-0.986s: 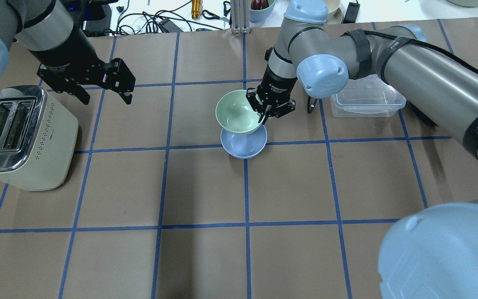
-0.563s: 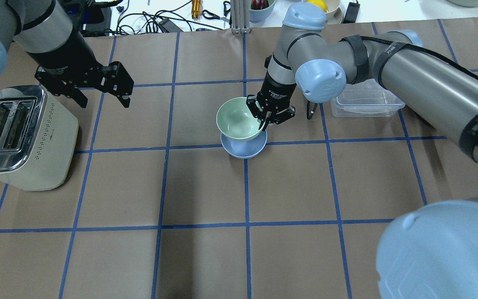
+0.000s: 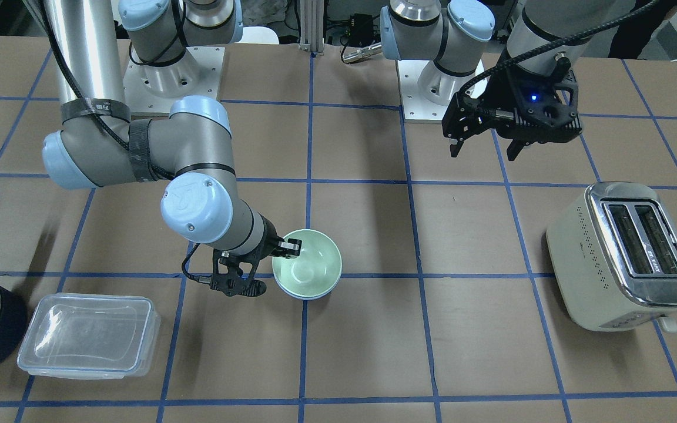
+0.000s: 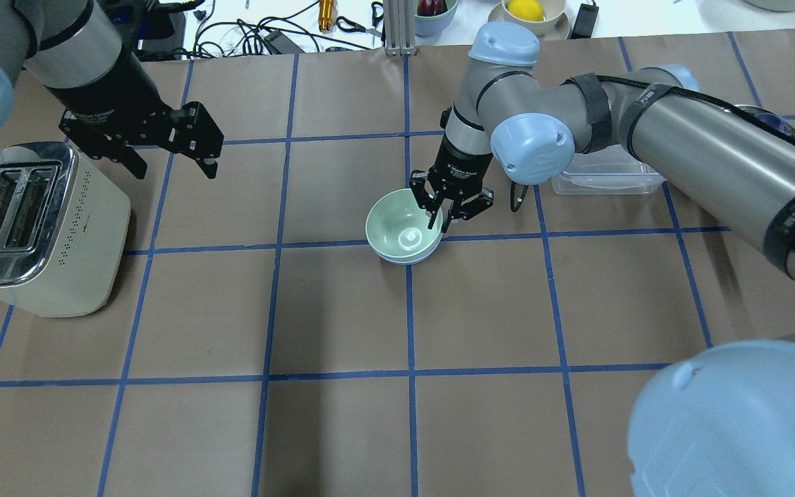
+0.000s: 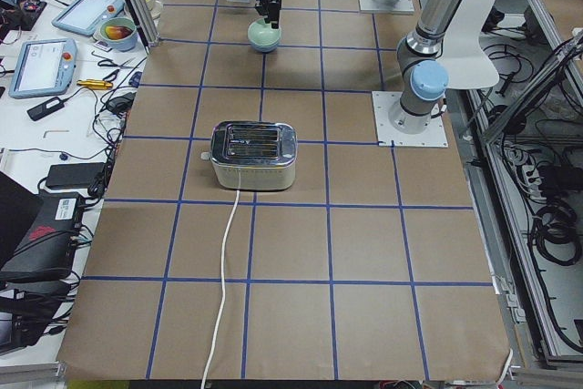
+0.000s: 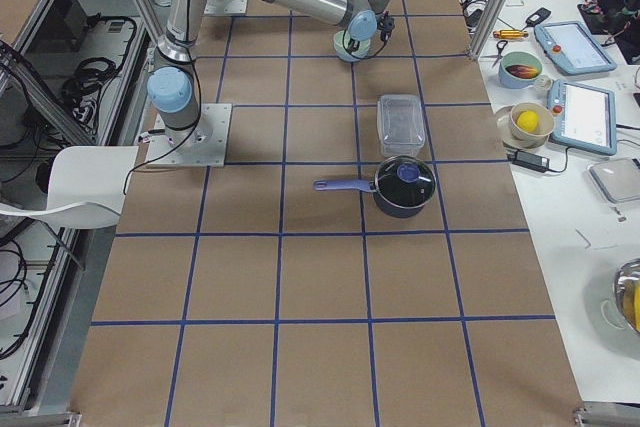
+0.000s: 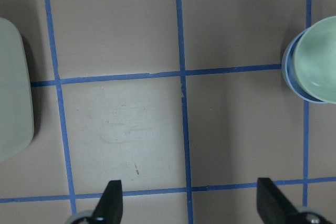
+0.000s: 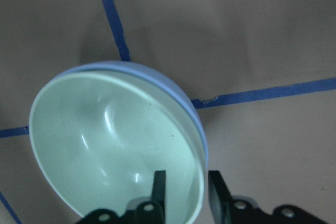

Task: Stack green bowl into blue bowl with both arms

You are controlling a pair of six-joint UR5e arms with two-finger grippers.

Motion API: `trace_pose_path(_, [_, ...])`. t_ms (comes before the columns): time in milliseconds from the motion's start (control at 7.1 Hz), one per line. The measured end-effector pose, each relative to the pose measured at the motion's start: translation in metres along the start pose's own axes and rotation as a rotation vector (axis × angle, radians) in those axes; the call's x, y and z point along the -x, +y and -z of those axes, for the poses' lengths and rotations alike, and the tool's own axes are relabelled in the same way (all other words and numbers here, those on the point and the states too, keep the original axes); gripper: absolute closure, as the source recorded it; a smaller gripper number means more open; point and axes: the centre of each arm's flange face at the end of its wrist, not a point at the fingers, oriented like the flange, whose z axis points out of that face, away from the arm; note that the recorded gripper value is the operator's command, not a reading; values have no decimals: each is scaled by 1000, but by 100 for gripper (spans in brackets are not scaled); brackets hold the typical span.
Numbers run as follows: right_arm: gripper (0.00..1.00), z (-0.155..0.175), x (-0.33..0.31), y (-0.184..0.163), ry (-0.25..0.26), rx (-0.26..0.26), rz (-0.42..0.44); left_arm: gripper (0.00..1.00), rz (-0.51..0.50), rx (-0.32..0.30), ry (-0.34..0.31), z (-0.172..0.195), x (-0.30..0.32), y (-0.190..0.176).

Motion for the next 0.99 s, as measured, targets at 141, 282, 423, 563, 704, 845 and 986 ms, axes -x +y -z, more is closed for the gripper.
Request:
trace_pose_path(141, [0,10,0,-1,-7,-27,6,9,0,-1,1,0,0,0])
trace_pose_path(282, [0,33,-6,-5,-17,-71,7,9,0,0,2,0,0,0])
trace_pose_path(423, [0,69,-24,-10,-21,-123,3,9,0,0,1,-1,0,-1])
trace_pose_path(563, [0,109,-54,-10,14,-171,14,9,0,1,0,-1,0,-1])
trace_pose_path(704, [0,145,-89,0,102,-198,37,9,-1,1,-1,-1,0,-1])
trace_pose_path(845, [0,175,-114,20,181,-189,53,9,-2,1,-1,-1,0,-1])
trace_pose_path(986, [0,200,-127,46,219,-178,75,9,-2,1,-2,-1,0,-2])
